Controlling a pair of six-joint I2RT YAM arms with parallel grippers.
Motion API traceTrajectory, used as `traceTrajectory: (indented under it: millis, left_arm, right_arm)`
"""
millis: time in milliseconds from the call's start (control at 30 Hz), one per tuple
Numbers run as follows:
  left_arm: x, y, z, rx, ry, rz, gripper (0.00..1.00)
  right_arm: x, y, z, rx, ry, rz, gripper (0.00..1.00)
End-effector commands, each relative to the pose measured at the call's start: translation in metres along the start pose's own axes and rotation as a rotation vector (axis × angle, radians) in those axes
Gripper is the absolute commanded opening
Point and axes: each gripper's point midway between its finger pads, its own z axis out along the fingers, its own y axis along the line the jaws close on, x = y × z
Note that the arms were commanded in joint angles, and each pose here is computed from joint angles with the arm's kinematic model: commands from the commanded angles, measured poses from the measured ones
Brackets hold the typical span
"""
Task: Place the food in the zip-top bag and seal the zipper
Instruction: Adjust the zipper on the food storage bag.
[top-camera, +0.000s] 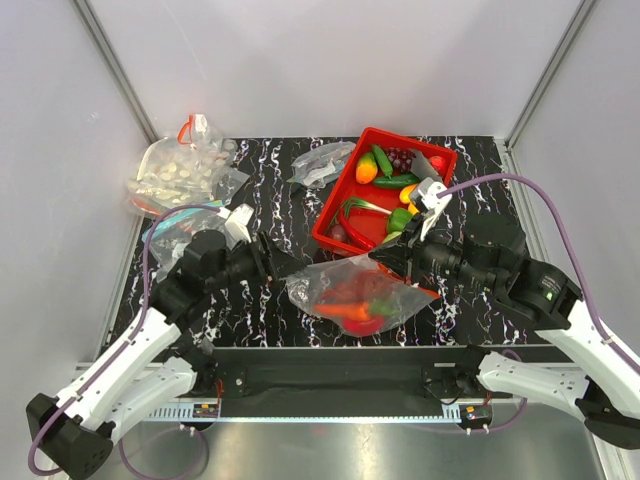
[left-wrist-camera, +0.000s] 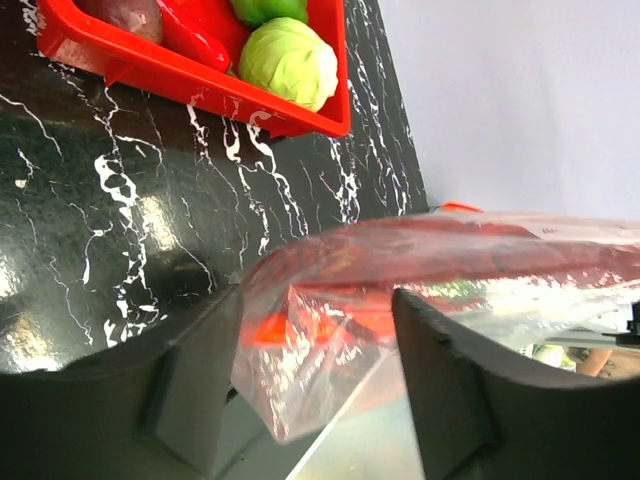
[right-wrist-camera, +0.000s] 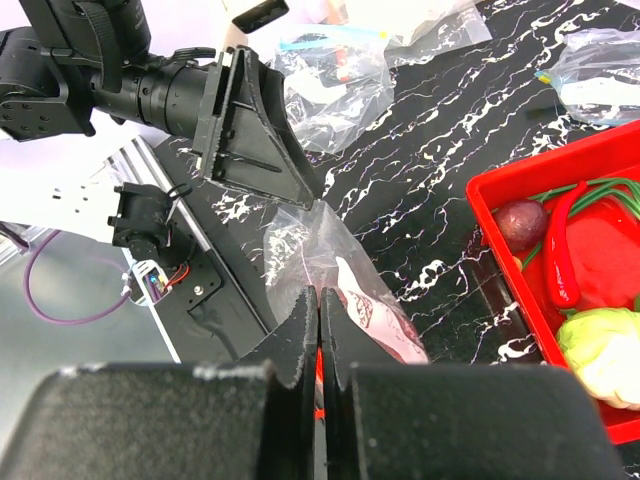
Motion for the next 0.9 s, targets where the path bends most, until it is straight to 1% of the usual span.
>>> traceTrajectory:
  millis: [0, 67, 167, 267, 333, 400, 433, 500, 533, 600, 633, 733, 833, 867]
  left_arm:
    - [-0.007, -0.018, -0.007, 0.063, -0.016, 0.044, 0.70]
    - [-0.005, -0.018, -0.007, 0.071, -0.005, 0.047, 0.79]
    - [0.002, -0.015, -0.003, 0.079, 0.026, 0.037, 0.79]
    - [0.012, -0.002, 0.005, 0.050, 0.067, 0.017, 0.85]
    - [0.017, 0.002, 0.008, 0.053, 0.089, 0.003, 0.84]
    - [0.018, 0.001, 0.011, 0.078, 0.082, -0.009, 0.75]
    - [0.019, -0.002, 0.011, 0.096, 0.085, -0.011, 0.61]
    - [0.013, -0.009, 0.011, 0.125, 0.062, -0.003, 0.47]
    - [0.010, -0.009, 0.012, 0.124, 0.048, 0.003, 0.31]
    - [0.001, -0.014, 0.011, 0.127, 0.011, 0.042, 0.13]
    - [-0.007, -0.012, 0.011, 0.098, -0.020, 0.051, 0.00]
    - [-0.019, -0.007, 0.008, 0.061, -0.064, 0.076, 0.00]
    - [-0.022, 0.003, 0.005, 0.085, -0.081, 0.043, 0.00]
    - [-0.022, 0.006, 0.005, 0.094, -0.082, 0.014, 0.00]
  right_arm:
    - [-0.027, 0.003, -0.006, -0.004, -0.111, -0.017, 0.00]
    - [-0.027, 0.003, -0.006, -0.005, -0.112, -0.017, 0.00]
    - [-0.027, 0.003, -0.007, -0.006, -0.115, -0.016, 0.00]
    - [-0.027, 0.002, -0.008, -0.003, -0.116, -0.014, 0.00]
    - [-0.027, 0.003, -0.008, -0.004, -0.114, -0.014, 0.00]
    - [-0.026, 0.002, -0.008, 0.000, -0.112, -0.014, 0.00]
    - [-0.025, 0.002, -0.008, 0.002, -0.109, -0.014, 0.00]
    - [-0.025, 0.002, -0.009, 0.001, -0.112, -0.012, 0.00]
    - [-0.025, 0.003, -0.008, -0.003, -0.111, -0.010, 0.00]
    - [-0.023, 0.001, -0.008, 0.002, -0.109, -0.007, 0.00]
    - [-0.023, 0.000, -0.009, 0.006, -0.109, -0.005, 0.00]
    - [-0.020, -0.008, -0.013, 0.054, -0.104, 0.009, 0.00]
    - [-0.023, -0.030, -0.025, 0.190, -0.122, 0.030, 0.00]
    - [-0.024, -0.031, -0.029, 0.202, -0.127, 0.031, 0.00]
